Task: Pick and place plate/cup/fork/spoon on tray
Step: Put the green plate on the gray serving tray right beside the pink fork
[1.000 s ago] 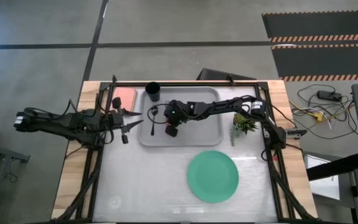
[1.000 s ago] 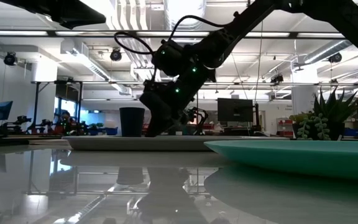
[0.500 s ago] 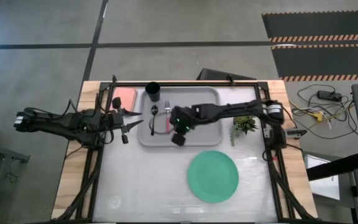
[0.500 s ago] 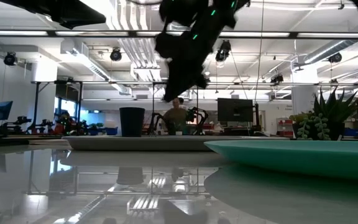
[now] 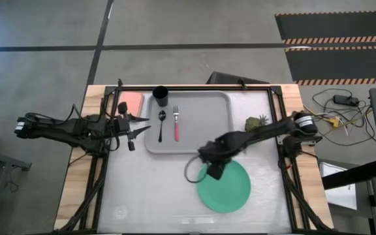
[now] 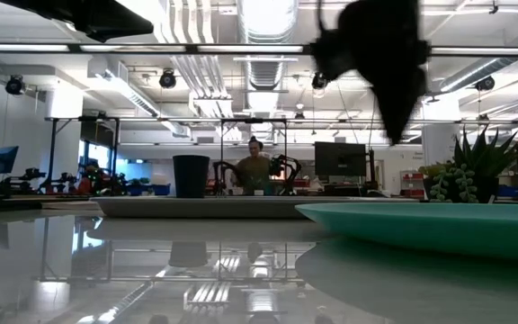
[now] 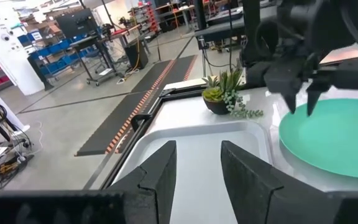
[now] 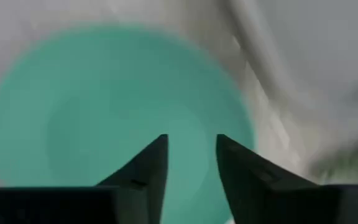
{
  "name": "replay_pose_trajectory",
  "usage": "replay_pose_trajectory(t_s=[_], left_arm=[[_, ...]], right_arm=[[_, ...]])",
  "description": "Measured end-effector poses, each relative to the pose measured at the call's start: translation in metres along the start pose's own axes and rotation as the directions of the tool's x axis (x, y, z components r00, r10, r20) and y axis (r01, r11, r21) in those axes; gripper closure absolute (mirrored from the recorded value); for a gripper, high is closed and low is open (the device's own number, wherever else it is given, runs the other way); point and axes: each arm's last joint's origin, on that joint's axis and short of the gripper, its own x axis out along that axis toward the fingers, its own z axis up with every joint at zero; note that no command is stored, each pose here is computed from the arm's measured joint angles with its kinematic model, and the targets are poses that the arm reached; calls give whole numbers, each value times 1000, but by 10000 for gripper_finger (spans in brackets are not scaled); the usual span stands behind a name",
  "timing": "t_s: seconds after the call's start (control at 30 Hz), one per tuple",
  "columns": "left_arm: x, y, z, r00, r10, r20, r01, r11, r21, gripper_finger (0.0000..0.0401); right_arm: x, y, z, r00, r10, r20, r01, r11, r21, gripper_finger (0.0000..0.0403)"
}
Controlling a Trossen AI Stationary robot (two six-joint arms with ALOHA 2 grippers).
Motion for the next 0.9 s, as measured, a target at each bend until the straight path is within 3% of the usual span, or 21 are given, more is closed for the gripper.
replay_pose_trajectory(t_s=[0.1,0.2,0.43,0.63,0.9], left_arm=[[0,0,0,1000,0,0,0,1000,-2,292],[1,-1,0,1000,-1,-5,1,1000,0,292],[2,-1,-1,1000,-3,-12,3,1000,3,292],[2,-1,-1,1000,-3,-12,3,1000,3,292],[3,-1,-1,1000,-3,-13,3,1000,4,292]], right_arm=[[-3,-4,-29,999,11,-30,-6,991,133,244],[-6,-9,-59,999,46,-5,-43,956,289,209],[11,-17,-110,984,133,123,-180,792,584,156],[32,-24,-129,988,102,118,-156,719,677,147],[41,-29,-138,999,21,49,-49,727,685,161]])
